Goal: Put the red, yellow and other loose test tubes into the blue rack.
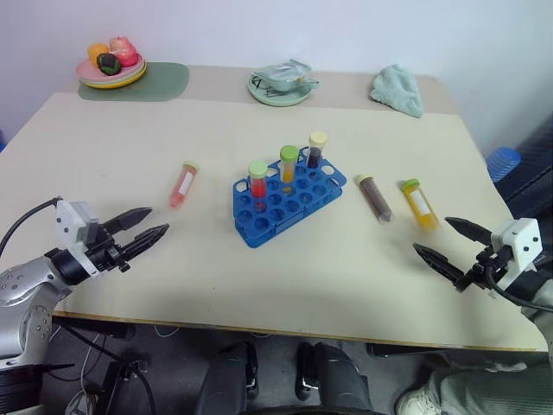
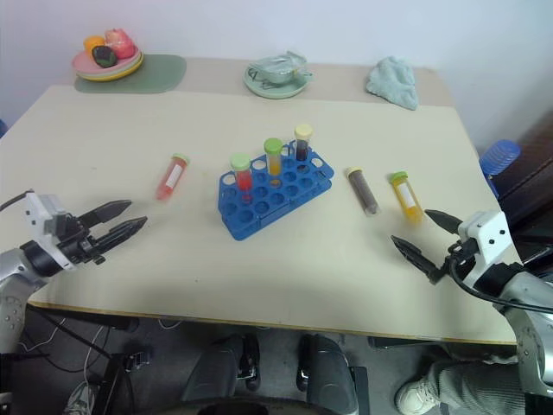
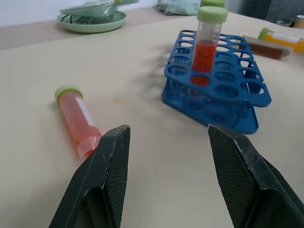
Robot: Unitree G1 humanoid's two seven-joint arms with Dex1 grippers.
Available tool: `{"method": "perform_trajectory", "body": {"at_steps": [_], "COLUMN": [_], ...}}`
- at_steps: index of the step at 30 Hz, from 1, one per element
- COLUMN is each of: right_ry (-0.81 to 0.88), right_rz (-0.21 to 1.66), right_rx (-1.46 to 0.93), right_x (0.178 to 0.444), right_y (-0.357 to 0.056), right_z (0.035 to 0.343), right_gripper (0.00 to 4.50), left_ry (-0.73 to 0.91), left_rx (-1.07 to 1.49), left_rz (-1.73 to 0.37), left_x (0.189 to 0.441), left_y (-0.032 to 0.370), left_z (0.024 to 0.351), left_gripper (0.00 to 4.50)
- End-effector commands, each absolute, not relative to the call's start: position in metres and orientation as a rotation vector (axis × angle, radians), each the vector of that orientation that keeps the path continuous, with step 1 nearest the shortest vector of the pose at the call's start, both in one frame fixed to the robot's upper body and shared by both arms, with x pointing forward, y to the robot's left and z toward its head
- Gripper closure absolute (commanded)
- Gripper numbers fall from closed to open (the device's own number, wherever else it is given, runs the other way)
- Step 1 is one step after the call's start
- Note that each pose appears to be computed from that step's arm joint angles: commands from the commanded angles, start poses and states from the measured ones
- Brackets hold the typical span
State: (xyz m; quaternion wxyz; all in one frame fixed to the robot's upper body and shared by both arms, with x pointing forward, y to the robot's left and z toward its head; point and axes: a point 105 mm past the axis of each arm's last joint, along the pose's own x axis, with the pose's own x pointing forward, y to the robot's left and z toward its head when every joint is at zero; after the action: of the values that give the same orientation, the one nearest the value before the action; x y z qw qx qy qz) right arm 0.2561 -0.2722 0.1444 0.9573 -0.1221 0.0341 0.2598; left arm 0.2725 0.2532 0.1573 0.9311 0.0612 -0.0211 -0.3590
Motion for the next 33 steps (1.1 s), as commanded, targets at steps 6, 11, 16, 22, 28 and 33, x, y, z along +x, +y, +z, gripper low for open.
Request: {"method": "perform_trajectory", "body": {"at_steps": [6, 11, 16, 22, 28, 33], "right_ry": [0.132, 0.328, 0.519, 0.651, 0.729, 0.756], "right_rz": [0.421, 0.326, 0.267, 0.244, 0.218, 0.227], "right_rx": [-0.276, -0.238, -0.206, -0.184, -0.139, -0.126], "right_x": [0.299, 0.337, 0.367, 0.386, 0.395, 0.399], "right_y": [-0.273, -0.292, -0.298, -0.300, -0.305, -0.303], "right_z": [0.175, 0.184, 0.188, 0.187, 0.184, 0.181], "right_gripper": [0.04, 0.04, 0.04, 0.04, 0.04, 0.04], "left_ry": [-0.139, -0.156, -0.154, -0.143, -0.126, -0.117], "left_rx": [0.114, 0.117, 0.117, 0.104, 0.091, 0.085], "left_rz": [-0.889, -0.949, -0.981, -0.995, -0.991, -0.987], "left_x": [0.274, 0.277, 0.277, 0.273, 0.267, 0.264], "left_y": [0.215, 0.199, 0.189, 0.184, 0.184, 0.184], "left_z": [0.189, 0.198, 0.201, 0.201, 0.200, 0.199], "left_gripper": [1.86, 1.86, 1.86, 1.86, 1.86, 1.86]}}
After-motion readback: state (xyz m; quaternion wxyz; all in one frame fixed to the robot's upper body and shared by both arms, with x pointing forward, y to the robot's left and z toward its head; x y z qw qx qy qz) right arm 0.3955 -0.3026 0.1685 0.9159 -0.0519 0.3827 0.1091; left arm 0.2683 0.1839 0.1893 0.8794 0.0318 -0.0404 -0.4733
